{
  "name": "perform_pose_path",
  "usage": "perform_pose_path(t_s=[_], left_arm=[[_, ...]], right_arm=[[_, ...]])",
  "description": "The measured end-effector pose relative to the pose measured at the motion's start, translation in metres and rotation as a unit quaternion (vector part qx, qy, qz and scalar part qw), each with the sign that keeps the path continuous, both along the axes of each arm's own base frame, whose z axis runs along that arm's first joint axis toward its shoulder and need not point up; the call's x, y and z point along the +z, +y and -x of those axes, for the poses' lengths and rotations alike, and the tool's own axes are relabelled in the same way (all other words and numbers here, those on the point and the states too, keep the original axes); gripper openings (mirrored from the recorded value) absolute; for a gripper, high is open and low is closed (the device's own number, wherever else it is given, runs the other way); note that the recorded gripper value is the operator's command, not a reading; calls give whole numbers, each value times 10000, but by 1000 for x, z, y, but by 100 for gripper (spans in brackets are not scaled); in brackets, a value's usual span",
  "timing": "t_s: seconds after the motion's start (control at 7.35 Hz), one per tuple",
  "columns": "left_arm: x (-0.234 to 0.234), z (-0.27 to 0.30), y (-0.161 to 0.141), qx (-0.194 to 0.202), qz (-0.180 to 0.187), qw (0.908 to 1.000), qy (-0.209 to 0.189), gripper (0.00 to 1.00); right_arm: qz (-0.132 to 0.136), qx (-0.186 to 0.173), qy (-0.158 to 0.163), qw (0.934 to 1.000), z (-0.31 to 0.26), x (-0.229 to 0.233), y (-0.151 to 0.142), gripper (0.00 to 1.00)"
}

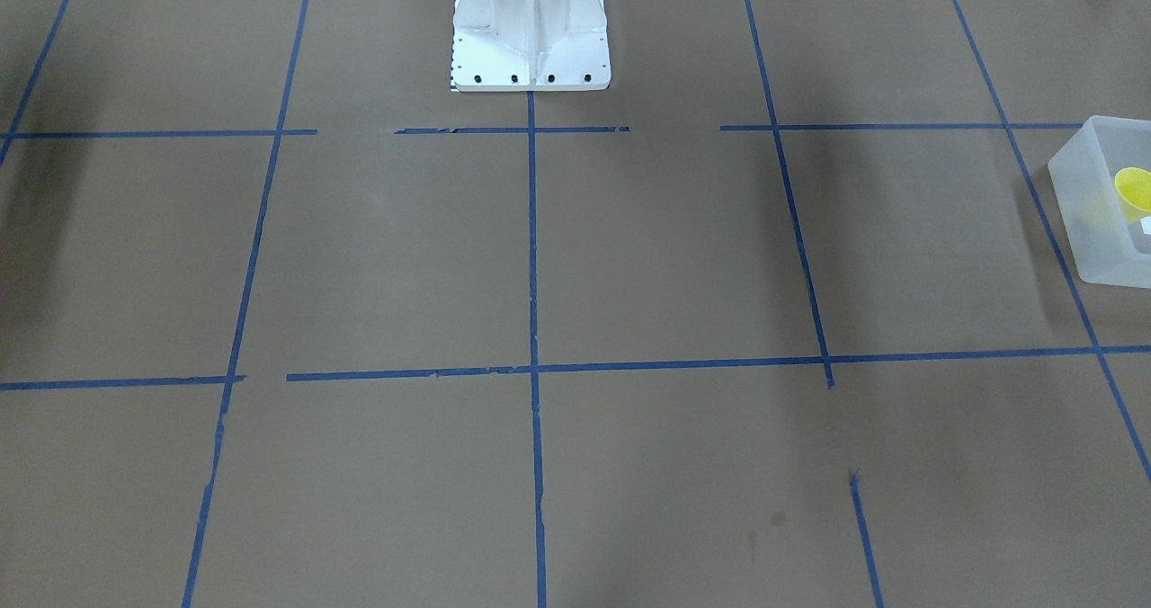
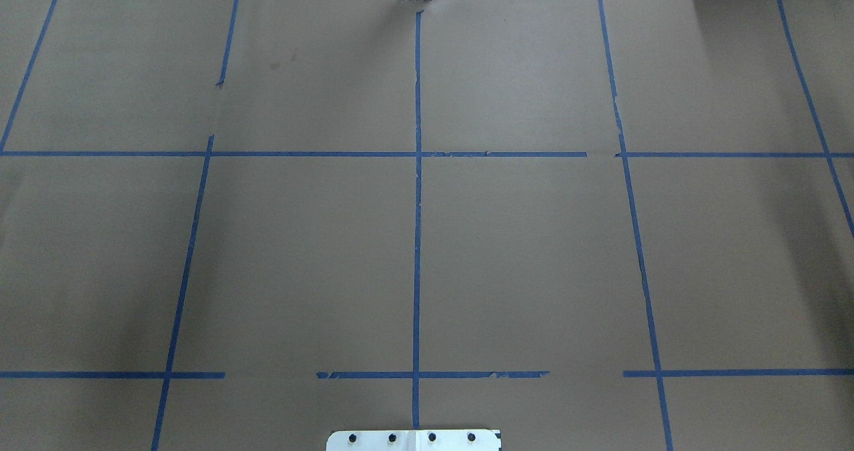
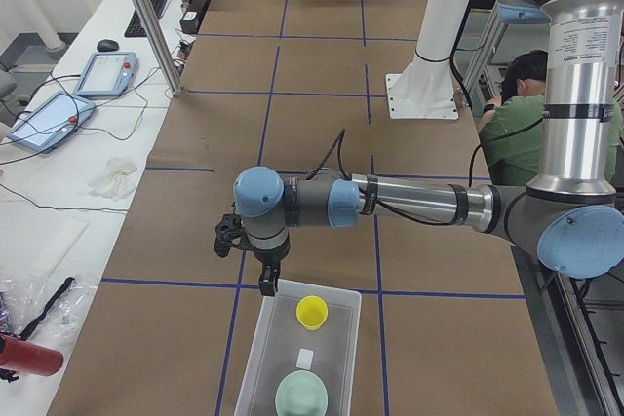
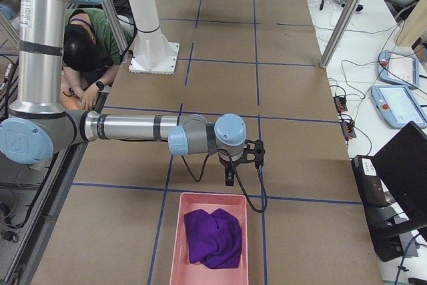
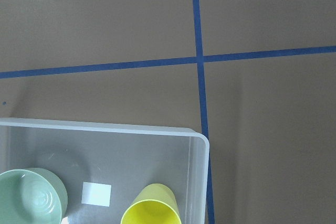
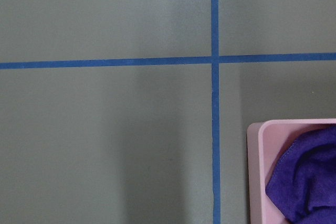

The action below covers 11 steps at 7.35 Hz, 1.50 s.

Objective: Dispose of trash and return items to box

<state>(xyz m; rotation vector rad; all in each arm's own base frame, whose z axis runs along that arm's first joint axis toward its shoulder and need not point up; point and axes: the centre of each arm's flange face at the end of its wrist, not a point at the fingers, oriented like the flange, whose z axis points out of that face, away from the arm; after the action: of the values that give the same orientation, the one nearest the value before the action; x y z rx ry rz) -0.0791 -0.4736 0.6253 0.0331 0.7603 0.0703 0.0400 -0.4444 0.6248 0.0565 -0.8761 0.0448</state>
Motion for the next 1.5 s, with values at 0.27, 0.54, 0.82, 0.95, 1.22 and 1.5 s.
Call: perform_pose_path(t_s=[0.27, 0.54, 0.82, 0.95, 1.22, 1.5], left_arm=[[0, 0, -1, 3, -4, 10000, 5, 100], [-1, 0, -3, 3, -22, 10000, 10, 100], [-3, 0, -5, 3, -47, 10000, 12, 100], [-4, 0, -5, 3, -56, 10000, 12, 100], [-5, 0, -6, 0, -66, 10000, 12, 100], [-5, 0, -6, -2, -77, 10000, 11, 100]], right_arm=[[-20, 2, -3, 10000, 0, -2, -3, 100], [-19, 2, -7, 10000, 0, -2, -4, 100], [-10, 5, -9, 10000, 0, -1, -4, 100], [-8, 5, -13, 10000, 0, -1, -4, 100], [-8, 1, -22, 10000, 0, -1, -3, 100], [-7, 0, -24, 10000, 0, -1, -3, 100]])
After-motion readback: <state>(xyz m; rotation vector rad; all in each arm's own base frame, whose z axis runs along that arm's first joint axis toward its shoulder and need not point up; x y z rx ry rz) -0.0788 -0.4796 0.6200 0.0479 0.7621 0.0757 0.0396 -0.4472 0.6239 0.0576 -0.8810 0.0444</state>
